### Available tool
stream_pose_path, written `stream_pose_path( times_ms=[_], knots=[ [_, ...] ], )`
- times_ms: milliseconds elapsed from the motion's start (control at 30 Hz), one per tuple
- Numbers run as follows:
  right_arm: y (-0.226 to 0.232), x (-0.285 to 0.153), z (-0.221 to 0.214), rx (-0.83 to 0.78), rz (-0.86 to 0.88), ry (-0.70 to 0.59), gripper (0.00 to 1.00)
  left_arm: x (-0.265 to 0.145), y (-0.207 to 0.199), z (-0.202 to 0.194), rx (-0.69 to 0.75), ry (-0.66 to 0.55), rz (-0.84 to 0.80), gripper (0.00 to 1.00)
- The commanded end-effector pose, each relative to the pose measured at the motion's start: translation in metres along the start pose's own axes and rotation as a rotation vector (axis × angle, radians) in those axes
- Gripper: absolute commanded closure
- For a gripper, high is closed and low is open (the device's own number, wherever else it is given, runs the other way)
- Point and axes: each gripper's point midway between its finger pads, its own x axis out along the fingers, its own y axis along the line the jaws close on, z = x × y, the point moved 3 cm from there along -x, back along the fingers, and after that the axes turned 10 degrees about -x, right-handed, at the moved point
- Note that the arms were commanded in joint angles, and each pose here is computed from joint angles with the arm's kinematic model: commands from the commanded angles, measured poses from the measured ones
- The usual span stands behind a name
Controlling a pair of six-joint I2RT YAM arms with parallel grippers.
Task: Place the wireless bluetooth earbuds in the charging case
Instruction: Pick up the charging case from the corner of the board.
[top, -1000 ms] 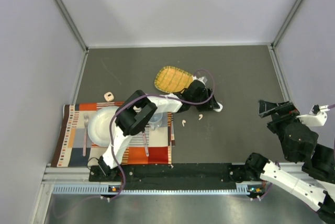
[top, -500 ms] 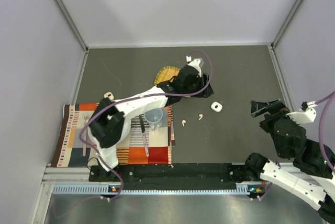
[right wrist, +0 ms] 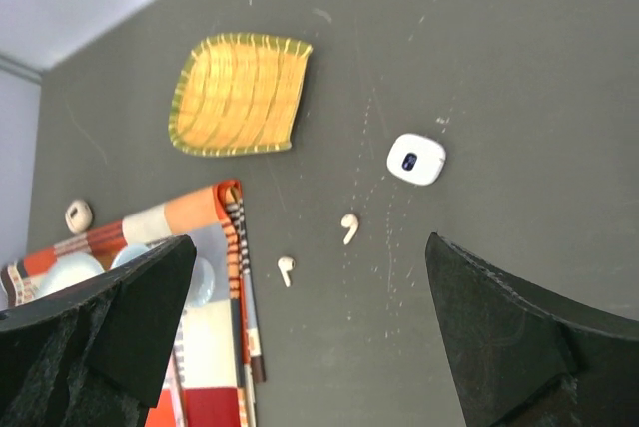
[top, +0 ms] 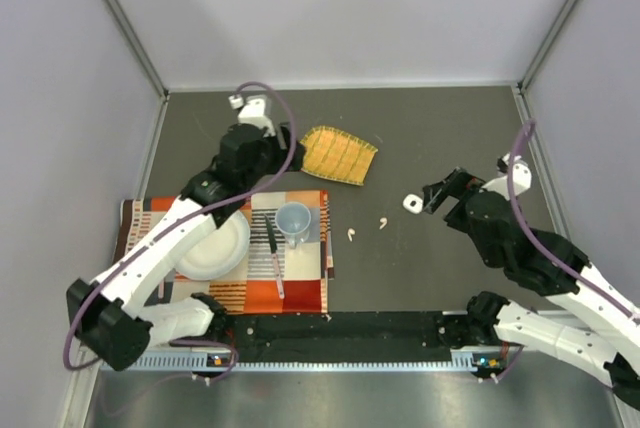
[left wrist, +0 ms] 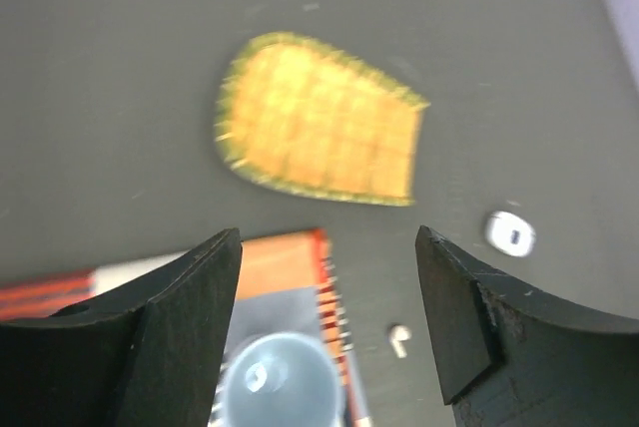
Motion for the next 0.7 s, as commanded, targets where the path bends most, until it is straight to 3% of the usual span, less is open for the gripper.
stream_pose_path(
  times_ms=[0, 133, 233, 333, 667],
  knots=[
    [0.026, 0.002, 0.006, 0.004, 0.092, 0.024, 0.01, -0.021, 0.070, 0.002, -0.029, -0.032, 0.207, 0.22],
    [0.030, 0.004, 0.000, 0.024, 0.111, 0.047, 0.01, -0.024, 0.122, 0.005, -0.081, -0.045, 0.424, 0.14],
    [0.032, 0.002, -0.002, 0.021, 0.128, 0.055, 0.01, -0.015, 0.151, -0.003, -0.127, 0.019, 0.519, 0.12],
    [0.032, 0.001, -0.001, 0.006, 0.141, 0.054, 0.01, -0.009, 0.179, -0.008, -0.170, 0.038, 0.621, 0.03],
    [0.026, -0.001, -0.007, 0.010, 0.147, 0.056, 0.01, 0.009, 0.255, -0.006, -0.272, 0.047, 0.815, 0.01]
  ],
)
